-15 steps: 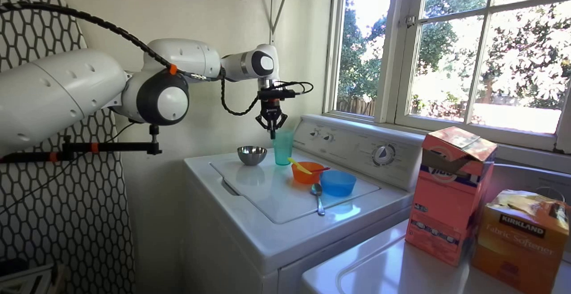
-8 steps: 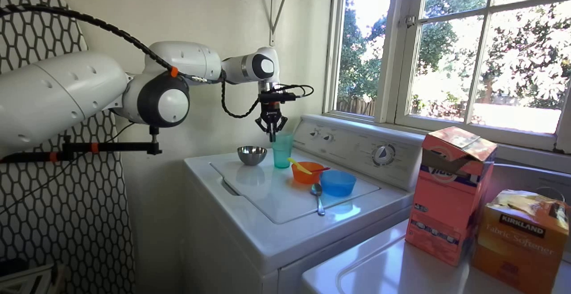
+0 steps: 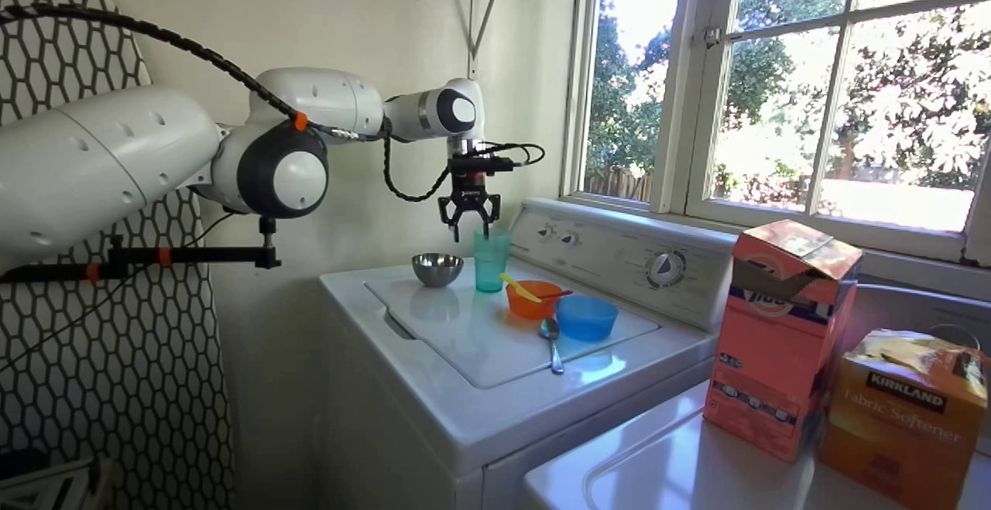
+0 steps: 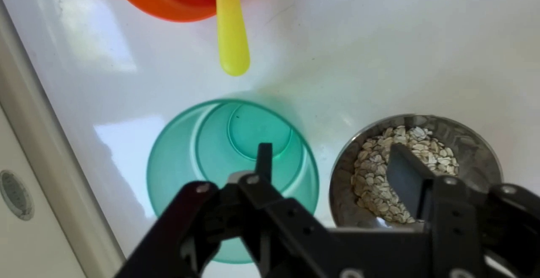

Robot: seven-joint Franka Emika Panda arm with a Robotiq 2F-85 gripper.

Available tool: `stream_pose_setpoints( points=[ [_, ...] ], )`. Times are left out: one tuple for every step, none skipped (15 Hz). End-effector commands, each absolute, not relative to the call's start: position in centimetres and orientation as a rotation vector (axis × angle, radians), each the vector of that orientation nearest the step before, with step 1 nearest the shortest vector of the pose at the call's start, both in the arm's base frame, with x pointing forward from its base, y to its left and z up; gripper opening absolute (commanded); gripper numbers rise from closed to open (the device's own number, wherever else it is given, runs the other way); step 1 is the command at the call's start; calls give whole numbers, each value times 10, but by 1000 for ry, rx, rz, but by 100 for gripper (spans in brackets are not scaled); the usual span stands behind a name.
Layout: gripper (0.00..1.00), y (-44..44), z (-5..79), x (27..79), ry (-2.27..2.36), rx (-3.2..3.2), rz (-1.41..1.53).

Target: Move both the silver bowl and the green cup to the left

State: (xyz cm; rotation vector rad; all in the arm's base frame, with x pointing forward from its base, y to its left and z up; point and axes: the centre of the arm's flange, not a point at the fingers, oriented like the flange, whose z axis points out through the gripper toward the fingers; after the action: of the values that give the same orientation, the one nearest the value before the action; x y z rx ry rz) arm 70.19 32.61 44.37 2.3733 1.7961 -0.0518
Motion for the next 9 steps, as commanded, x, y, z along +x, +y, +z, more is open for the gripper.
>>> stream_pose_setpoints(
  points=[
    [100, 332, 482, 713, 1815, 2369, -112],
    [100, 331, 489, 709, 1813, 2371, -109],
    [100, 329, 500, 704, 1817, 2372, -99],
    [100, 328, 509, 699, 1815, 2371, -90],
    [100, 327, 518, 696, 1816, 2372, -75],
    [100, 325, 528, 691, 1793, 2385, -44],
    [100, 320, 537, 689, 1735, 2416, 11],
    [100, 315, 545, 687, 1652, 2453, 58],
    [100, 309, 552, 687, 1556, 2504, 108]
  ],
)
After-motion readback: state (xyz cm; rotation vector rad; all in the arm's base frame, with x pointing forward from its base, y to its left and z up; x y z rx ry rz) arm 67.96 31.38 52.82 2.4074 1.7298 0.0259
